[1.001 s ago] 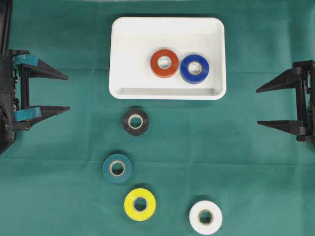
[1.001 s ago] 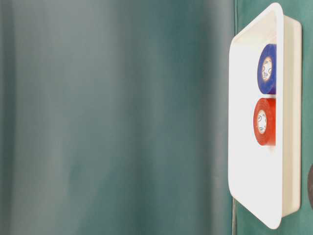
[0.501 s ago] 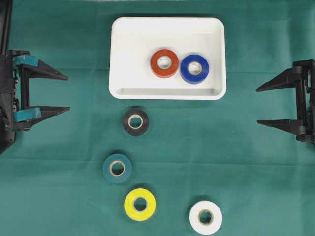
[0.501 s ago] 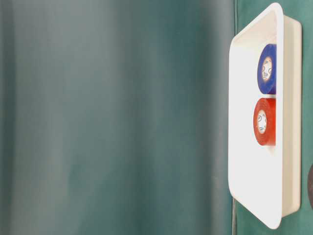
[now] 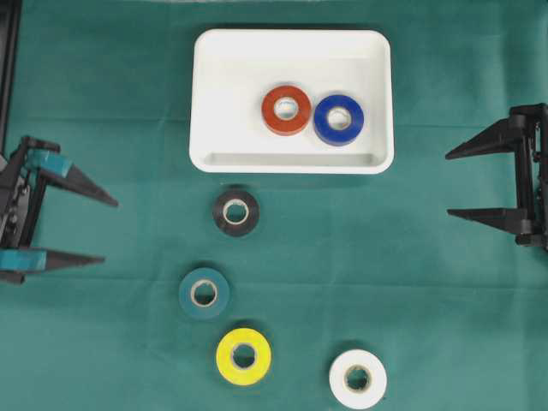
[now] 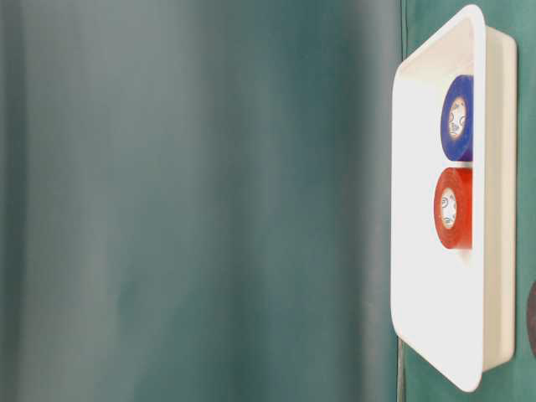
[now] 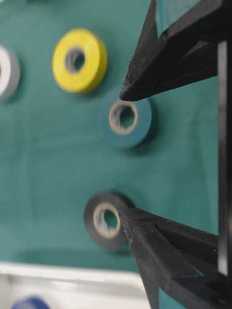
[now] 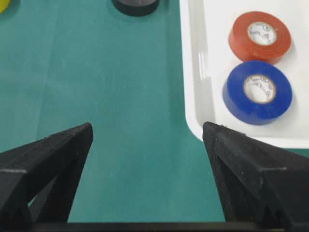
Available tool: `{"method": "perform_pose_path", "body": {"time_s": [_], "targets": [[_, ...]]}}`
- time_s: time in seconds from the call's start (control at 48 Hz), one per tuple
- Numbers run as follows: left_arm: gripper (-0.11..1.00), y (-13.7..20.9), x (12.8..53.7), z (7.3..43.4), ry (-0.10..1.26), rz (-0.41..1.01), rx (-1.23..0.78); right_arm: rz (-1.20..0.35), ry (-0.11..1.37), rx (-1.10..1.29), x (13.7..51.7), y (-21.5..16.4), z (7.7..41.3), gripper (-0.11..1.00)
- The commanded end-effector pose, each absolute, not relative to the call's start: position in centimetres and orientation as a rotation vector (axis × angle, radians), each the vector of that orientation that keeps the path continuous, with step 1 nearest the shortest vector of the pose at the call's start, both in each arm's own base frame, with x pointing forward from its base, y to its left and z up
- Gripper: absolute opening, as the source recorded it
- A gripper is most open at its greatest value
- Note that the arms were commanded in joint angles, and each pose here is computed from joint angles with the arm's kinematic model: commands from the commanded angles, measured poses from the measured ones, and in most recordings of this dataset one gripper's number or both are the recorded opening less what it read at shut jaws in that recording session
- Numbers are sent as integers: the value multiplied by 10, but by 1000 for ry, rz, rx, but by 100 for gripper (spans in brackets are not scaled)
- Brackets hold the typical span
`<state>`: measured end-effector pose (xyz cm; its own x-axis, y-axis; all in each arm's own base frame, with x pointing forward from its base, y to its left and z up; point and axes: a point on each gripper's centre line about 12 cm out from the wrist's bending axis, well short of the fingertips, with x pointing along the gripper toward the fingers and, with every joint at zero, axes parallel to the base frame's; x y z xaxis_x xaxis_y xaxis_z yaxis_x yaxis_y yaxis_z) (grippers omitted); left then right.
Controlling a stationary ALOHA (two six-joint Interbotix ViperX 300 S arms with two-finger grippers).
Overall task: Pick up the tape from a random location and place it into the white case.
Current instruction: 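Move the left gripper over the teal tape roll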
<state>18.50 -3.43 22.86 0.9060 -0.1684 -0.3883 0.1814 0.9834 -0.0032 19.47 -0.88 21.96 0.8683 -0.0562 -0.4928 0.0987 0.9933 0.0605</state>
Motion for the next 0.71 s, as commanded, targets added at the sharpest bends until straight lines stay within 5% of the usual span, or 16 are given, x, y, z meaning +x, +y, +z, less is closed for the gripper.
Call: {"method": "perform_pose_path", "body": {"time_s": [0.0,0.688], "targets": [[98,-38,187,235,379,-196,27,-80,487,89,198,-9,228,88],[98,-46,229,236,357,-196,30,-80,479,89,200,-9,232,88]]}}
